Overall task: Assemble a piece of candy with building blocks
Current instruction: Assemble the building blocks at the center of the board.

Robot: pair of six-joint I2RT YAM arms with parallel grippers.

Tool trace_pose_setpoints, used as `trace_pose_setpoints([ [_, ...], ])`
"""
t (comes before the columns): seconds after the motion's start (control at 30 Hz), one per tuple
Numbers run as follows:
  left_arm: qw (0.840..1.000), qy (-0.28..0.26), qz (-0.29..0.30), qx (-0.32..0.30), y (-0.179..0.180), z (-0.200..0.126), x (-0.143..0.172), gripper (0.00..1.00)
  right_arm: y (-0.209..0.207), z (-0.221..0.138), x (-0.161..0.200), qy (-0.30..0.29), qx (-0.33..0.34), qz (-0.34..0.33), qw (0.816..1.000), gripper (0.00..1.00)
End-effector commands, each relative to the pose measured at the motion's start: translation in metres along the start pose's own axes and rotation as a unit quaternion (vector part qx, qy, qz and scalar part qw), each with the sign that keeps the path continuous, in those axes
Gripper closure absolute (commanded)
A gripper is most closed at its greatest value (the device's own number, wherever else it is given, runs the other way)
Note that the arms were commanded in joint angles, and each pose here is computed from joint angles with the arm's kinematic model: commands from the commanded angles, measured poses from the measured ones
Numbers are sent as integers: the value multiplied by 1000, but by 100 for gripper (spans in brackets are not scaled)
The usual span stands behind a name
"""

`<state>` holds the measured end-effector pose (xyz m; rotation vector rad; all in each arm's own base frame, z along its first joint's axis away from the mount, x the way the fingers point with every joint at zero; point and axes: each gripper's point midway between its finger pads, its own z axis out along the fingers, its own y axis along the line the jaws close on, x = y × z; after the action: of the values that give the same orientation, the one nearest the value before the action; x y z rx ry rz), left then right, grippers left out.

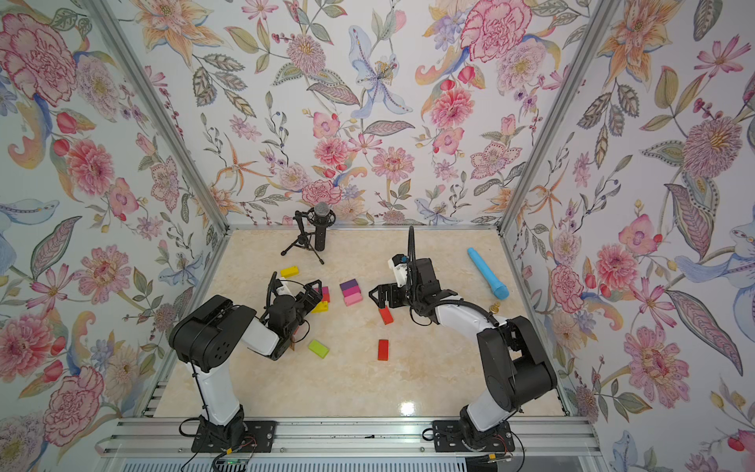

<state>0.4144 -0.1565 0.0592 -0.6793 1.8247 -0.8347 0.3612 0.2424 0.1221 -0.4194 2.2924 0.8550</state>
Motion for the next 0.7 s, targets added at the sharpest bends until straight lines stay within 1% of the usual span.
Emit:
trace_pose_setpoints([
  [0.0,995,34,-27,-90,47,-4,33,1,3,-9,-8,-12,-5,-7,1000,0],
  [0.4,988,4,-43,-150,50,-3,34,1,3,-15,-15,-27,-21,4,999,0],
  [0.5,986,0,-39,-161,50,-2,33,1,3,-17,-15,-30,-23,8,999,0],
  [0.67,986,0,-40,-162,49,1,34,1,1,-17,-15,-33,-28,15,999,0],
])
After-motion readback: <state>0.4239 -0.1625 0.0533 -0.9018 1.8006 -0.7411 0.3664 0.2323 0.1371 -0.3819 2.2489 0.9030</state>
